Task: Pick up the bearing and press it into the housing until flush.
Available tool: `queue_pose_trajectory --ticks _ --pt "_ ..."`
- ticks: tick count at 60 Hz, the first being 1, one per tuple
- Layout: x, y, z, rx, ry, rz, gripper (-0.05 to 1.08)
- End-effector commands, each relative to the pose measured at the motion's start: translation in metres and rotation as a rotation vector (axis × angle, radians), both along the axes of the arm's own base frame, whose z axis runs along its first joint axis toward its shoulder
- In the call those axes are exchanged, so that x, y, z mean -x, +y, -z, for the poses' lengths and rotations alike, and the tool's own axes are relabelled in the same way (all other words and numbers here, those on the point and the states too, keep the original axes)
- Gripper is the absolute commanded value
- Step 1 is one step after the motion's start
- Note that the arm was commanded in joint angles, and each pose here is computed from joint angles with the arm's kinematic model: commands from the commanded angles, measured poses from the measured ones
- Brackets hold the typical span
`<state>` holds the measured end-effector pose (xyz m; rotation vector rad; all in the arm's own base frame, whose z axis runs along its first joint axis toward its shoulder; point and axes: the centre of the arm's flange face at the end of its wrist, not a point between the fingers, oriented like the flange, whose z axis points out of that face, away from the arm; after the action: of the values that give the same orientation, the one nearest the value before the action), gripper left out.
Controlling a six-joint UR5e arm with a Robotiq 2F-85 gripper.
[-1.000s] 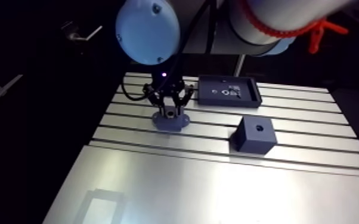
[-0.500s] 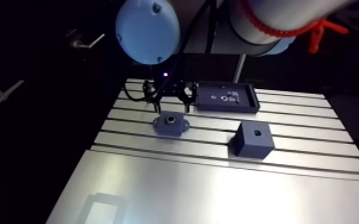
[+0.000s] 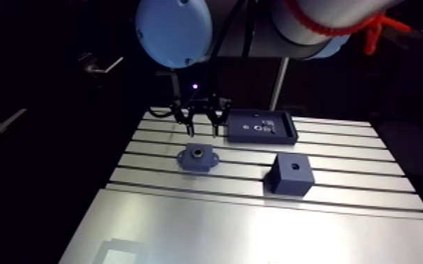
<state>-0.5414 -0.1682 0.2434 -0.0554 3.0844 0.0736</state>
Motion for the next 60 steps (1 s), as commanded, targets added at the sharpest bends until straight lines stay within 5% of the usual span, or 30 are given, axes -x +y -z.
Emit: queue_pose_trajectory --ticks 1,17,60 --pt "0.001 -0.002 0.008 0.03 -0.027 0.001 1.08" --pt "0.001 -0.006 0.034 0.037 -0.065 -0.032 1.08" --pt "0.003 -0.011 0.048 0.036 -0.054 -0.043 1.08"
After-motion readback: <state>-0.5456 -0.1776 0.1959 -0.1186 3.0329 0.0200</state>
